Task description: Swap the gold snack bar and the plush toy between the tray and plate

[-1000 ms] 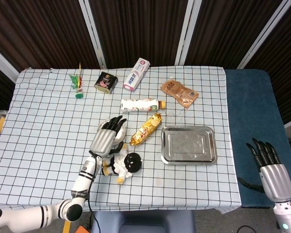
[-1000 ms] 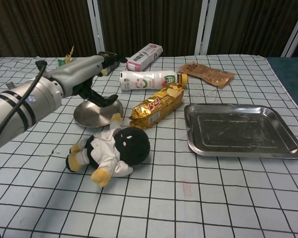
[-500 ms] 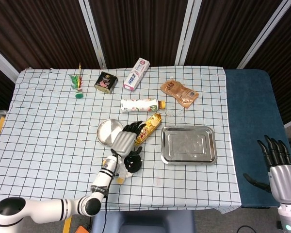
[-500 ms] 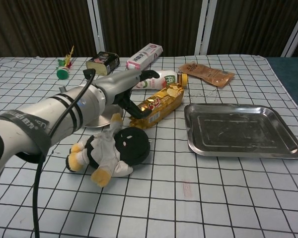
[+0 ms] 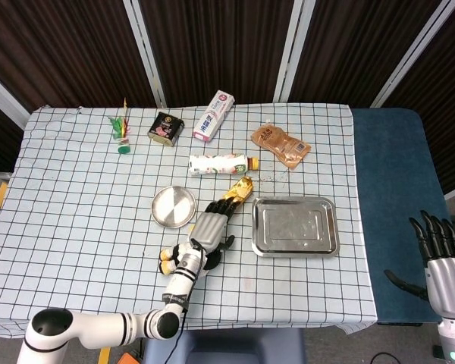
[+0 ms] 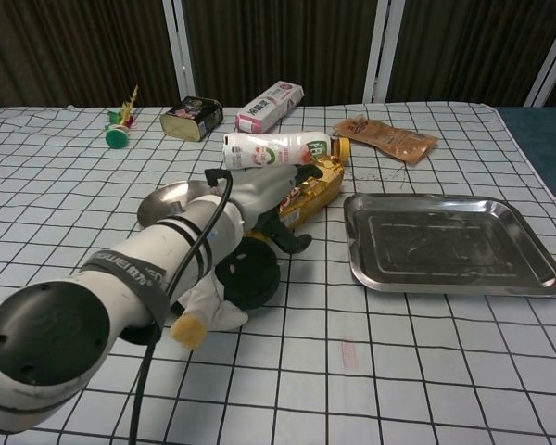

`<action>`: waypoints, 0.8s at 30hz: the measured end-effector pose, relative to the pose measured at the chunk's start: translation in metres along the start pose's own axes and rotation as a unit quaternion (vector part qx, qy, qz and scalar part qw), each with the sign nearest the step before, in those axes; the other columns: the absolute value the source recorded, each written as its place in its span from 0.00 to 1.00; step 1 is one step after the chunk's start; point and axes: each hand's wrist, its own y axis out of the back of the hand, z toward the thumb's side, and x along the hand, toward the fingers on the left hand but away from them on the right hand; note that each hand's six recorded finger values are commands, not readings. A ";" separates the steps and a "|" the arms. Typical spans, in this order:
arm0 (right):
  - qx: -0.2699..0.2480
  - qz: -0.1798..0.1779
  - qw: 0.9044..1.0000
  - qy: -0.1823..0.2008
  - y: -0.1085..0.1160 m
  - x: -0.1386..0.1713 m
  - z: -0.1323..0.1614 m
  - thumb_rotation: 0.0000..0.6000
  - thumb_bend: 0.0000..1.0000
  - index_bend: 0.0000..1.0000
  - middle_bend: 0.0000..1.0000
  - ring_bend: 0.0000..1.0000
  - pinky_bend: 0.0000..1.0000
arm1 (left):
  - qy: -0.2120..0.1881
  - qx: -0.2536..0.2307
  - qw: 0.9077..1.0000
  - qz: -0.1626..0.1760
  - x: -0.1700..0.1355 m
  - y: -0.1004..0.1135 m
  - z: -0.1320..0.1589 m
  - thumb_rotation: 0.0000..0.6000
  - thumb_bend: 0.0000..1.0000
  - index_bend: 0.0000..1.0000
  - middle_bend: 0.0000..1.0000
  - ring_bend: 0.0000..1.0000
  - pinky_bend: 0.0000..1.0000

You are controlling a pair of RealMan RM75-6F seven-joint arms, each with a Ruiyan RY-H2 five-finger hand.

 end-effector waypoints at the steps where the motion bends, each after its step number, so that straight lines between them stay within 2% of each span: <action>1: -0.001 0.001 1.000 0.001 0.000 0.000 0.000 1.00 0.04 0.00 0.00 0.00 0.00 | 0.002 0.003 1.000 0.001 0.002 -0.002 0.001 1.00 0.41 0.00 0.00 0.00 0.10; 9: 0.000 0.013 1.000 0.003 -0.002 0.000 -0.001 1.00 0.04 0.00 0.00 0.00 0.00 | 0.026 0.033 0.999 0.025 0.018 -0.008 -0.008 1.00 0.43 0.00 0.00 0.00 0.10; 17: -0.001 0.018 1.000 0.005 -0.003 0.000 0.000 1.00 0.04 0.00 0.00 0.00 0.00 | 0.035 0.056 0.996 0.067 0.029 -0.005 -0.015 1.00 0.43 0.00 0.00 0.00 0.10; 24: -0.004 0.015 1.000 0.007 -0.003 0.000 0.001 1.00 0.04 0.00 0.00 0.00 0.00 | 0.041 0.065 0.995 0.071 0.032 -0.009 -0.023 1.00 0.43 0.00 0.01 0.03 0.11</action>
